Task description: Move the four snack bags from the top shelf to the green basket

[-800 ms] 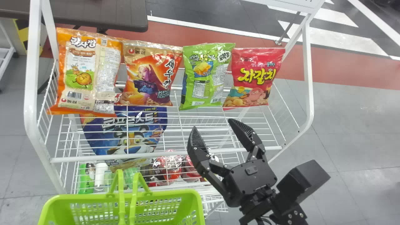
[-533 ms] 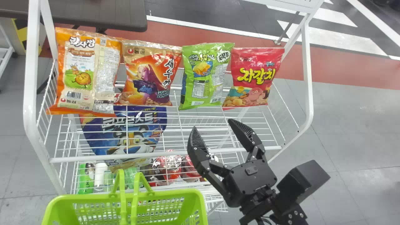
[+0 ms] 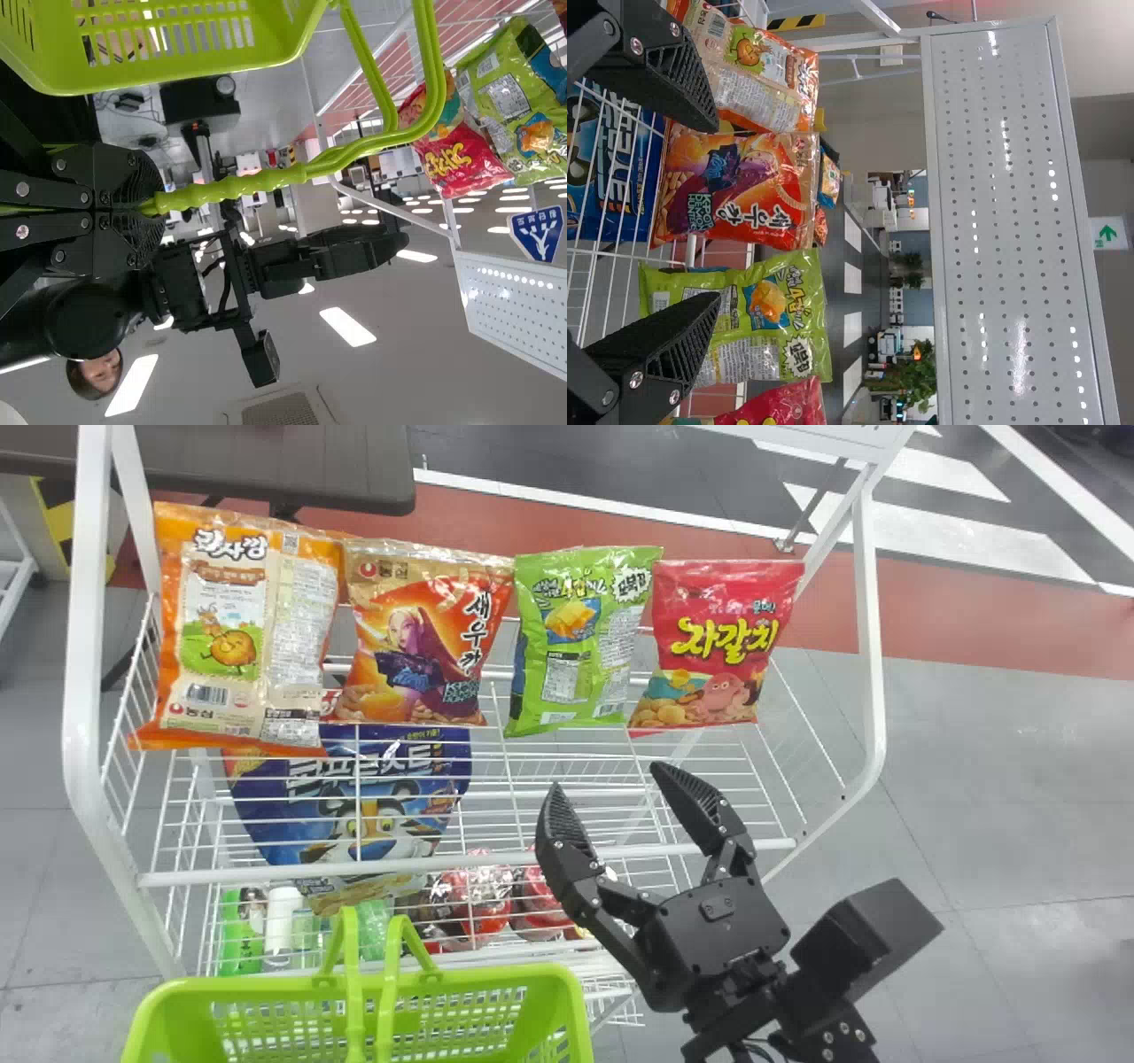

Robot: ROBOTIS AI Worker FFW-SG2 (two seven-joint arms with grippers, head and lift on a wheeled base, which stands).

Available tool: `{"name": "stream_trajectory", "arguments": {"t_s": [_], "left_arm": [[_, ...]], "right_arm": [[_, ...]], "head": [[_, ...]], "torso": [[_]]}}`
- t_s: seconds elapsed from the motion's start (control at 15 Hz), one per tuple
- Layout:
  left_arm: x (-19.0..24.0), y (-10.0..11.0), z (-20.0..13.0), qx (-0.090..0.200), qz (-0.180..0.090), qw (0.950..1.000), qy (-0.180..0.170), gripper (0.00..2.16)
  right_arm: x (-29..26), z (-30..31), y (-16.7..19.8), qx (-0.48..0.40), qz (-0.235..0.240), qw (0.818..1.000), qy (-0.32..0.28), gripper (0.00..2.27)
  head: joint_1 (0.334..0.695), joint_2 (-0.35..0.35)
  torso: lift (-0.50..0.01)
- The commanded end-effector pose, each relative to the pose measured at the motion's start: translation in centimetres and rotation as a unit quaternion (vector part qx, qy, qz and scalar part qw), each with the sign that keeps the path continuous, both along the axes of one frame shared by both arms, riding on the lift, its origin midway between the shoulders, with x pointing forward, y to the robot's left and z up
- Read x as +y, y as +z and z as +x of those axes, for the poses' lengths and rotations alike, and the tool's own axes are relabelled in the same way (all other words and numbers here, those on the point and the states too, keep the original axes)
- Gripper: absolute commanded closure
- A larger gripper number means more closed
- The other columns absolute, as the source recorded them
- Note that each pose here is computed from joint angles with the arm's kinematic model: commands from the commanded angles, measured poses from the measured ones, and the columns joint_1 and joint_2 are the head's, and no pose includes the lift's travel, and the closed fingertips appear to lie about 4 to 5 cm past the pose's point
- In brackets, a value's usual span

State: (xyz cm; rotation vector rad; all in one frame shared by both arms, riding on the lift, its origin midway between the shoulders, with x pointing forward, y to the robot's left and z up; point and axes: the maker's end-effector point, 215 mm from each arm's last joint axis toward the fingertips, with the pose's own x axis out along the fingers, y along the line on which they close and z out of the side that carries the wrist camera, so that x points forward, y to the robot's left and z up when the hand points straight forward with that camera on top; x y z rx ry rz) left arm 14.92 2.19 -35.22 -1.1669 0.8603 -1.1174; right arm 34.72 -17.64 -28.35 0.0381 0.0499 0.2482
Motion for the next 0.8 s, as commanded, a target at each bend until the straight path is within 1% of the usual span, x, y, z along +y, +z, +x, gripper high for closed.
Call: {"name": "stream_trajectory", "arguments": {"t_s": [0.0,0.13,0.2,0.27,0.47,0.53,0.6,0.73], "left_arm": [[-0.2,-0.1,-0.2,0.000,0.001,1.0000,-0.004,1.36],[-0.6,-0.3,-0.3,0.001,0.004,1.0000,-0.008,1.37],[-0.9,-0.6,-0.3,0.002,0.007,0.9999,-0.012,1.36],[-1.1,-0.7,-0.4,0.003,0.004,0.9999,-0.015,1.37],[-1.2,-1.9,0.1,0.011,-0.001,0.9998,-0.014,1.36],[-1.1,-2.2,0.2,0.013,-0.004,0.9998,-0.013,1.36],[-1.0,-2.4,0.3,0.017,-0.008,0.9997,-0.014,1.36],[-0.7,-2.3,0.7,0.014,-0.013,0.9997,-0.017,1.37]], "right_arm": [[-0.1,1.2,-0.5,0.000,0.008,1.000,-0.001,0.16],[1.0,4.2,-0.9,-0.008,0.011,1.000,0.007,0.16],[2.9,6.2,-2.2,0.013,0.010,1.000,0.023,0.16],[4.5,7.9,-3.4,0.037,0.008,0.999,0.034,0.16],[11.2,13.1,-4.8,0.072,-0.002,0.994,0.084,0.17],[12.6,14.3,-5.1,0.079,-0.009,0.993,0.090,0.17],[14.3,15.8,-4.7,0.078,-0.013,0.992,0.098,0.17],[17.1,17.0,-5.7,0.094,-0.018,0.988,0.119,0.17]], "head": [[0.695,-0.350],[0.695,-0.350],[0.695,-0.350],[0.695,-0.336],[0.695,-0.249],[0.695,-0.209],[0.695,-0.134],[0.695,-0.072]], "torso": [[0.000],[0.000],[0.000],[0.000],[0.000],[0.000],[0.000],[0.000]]}}
